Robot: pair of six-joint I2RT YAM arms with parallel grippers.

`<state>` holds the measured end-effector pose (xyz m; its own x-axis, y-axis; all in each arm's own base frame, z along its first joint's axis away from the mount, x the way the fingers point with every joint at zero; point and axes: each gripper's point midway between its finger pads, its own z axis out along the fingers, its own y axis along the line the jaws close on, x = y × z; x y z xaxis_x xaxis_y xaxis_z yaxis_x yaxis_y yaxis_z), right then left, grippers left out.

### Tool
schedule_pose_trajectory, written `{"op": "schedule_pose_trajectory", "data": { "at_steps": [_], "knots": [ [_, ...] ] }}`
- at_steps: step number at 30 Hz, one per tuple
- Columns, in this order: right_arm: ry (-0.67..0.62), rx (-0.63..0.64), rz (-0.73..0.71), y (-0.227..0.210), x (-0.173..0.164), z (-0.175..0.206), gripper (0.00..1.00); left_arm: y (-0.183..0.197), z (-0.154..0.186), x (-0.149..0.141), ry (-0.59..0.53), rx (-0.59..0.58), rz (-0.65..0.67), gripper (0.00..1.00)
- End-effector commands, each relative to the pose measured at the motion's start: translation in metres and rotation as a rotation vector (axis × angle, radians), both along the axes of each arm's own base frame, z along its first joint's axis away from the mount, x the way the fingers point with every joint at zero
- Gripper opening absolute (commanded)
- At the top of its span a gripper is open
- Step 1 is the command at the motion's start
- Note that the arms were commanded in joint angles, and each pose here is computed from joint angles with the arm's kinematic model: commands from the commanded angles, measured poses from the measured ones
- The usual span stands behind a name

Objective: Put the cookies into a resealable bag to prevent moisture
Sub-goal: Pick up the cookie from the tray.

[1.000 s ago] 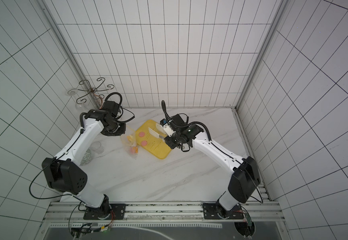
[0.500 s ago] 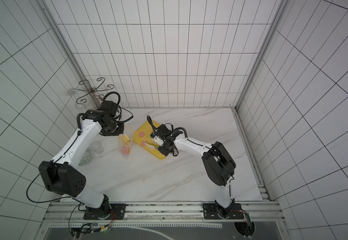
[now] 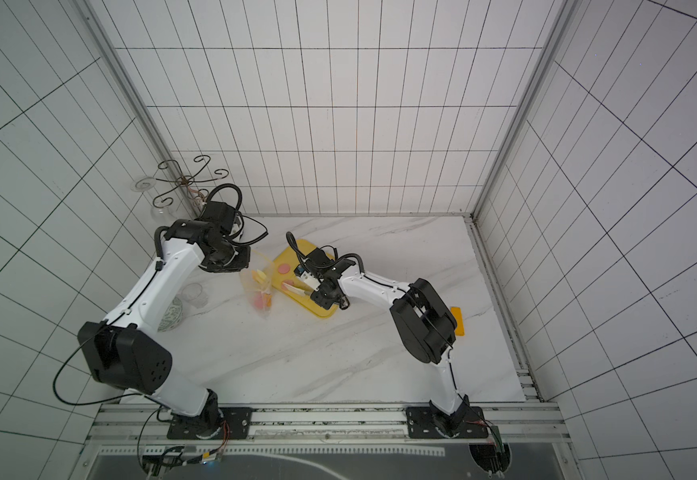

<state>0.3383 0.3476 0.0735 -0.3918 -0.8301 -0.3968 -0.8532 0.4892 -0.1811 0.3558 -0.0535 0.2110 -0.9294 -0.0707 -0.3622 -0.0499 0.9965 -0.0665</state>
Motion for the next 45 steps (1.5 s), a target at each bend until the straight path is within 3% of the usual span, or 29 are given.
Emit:
{"op": "schedule_pose_trajectory", "data": {
  "at_steps": [1,16,32,45],
  "knots": [
    [-0.067,0.036,0.022,0.022,0.017,0.031,0.48,-0.002,0.000,0.004,-0.011,-0.011,-0.011,0.00],
    [-0.043,0.045,-0.017,0.040,0.029,0.025,0.46,-0.004,0.000,0.003,-0.011,-0.023,-0.022,0.00],
    [-0.033,0.011,-0.046,0.031,0.031,0.023,0.38,-0.007,-0.002,0.003,-0.007,-0.035,-0.033,0.00],
    [-0.092,0.098,-0.112,0.006,0.028,0.075,0.38,-0.015,-0.006,0.005,0.006,-0.056,-0.052,0.00]
  ]
}}
